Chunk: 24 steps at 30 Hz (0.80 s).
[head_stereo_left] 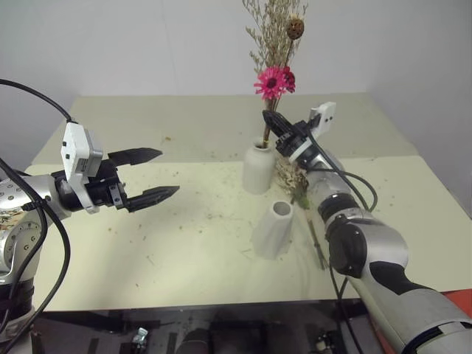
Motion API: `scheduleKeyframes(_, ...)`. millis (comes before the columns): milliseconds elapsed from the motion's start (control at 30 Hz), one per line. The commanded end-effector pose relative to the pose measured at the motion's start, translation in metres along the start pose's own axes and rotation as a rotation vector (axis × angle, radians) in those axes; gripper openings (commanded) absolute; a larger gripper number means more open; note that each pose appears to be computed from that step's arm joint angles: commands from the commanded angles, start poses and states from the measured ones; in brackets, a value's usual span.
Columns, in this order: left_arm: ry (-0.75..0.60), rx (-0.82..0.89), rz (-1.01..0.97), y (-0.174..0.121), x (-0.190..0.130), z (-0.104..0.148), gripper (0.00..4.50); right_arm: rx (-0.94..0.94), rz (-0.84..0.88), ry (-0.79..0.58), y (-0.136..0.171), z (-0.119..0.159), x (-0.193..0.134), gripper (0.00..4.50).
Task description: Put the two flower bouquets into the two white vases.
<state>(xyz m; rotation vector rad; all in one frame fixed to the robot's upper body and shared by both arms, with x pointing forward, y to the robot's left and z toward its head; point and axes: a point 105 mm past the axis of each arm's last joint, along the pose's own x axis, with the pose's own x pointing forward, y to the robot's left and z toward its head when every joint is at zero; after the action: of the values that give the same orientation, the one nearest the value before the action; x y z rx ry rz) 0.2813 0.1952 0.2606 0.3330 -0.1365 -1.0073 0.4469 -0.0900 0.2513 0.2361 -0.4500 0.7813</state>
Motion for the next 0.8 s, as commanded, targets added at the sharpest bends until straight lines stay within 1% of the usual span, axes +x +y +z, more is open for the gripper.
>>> scheduleKeyframes(33, -0.015, 0.064, 0.026, 0.004, -0.007, 0.013, 4.50, -0.040, 0.030, -0.065, 0.003, 0.017, 0.006, 0.03)
scheduleKeyframes(233, -0.016, 0.070, 0.032, 0.006, -0.007, 0.014, 4.50, -0.002, 0.076, -0.088, 0.006, 0.019, 0.003, 0.03)
scheduleKeyframes(267, -0.017, 0.071, 0.031, 0.006, -0.007, 0.013, 4.50, 0.015, 0.090, -0.095, 0.007, 0.020, 0.002, 0.63)
scheduleKeyframes(300, -0.017, 0.070, 0.030, 0.006, -0.006, 0.013, 4.50, 0.017, 0.097, -0.098, 0.007, 0.021, 0.002, 0.87)
scheduleKeyframes(467, -0.020, 0.066, 0.019, 0.005, -0.006, 0.013, 4.50, 0.006, 0.129, -0.083, 0.009, 0.019, -0.001, 2.56)
scheduleKeyframes(500, -0.019, 0.066, 0.019, 0.005, -0.006, 0.013, 4.50, 0.009, 0.133, -0.080, 0.008, 0.019, -0.002, 2.97)
scheduleKeyframes(533, -0.018, 0.067, 0.019, 0.005, -0.006, 0.012, 4.50, 0.010, 0.145, -0.076, 0.008, 0.019, -0.003, 3.17)
scheduleKeyframes(633, -0.018, 0.068, 0.021, 0.006, -0.006, 0.012, 4.50, -0.019, 0.148, -0.054, 0.006, 0.019, -0.006, 4.28)
scheduleKeyframes(667, -0.018, 0.069, 0.022, 0.006, -0.006, 0.013, 4.50, -0.043, 0.148, -0.028, 0.006, 0.016, -0.007, 4.47)
scheduleKeyframes(733, -0.016, 0.069, 0.024, 0.007, -0.007, 0.012, 4.50, -0.125, 0.140, 0.032, 0.004, 0.010, -0.010, 4.47)
scheduleKeyframes(800, -0.010, 0.067, 0.026, 0.007, -0.008, 0.011, 4.50, -0.154, 0.155, 0.086, 0.002, 0.006, -0.013, 4.47)
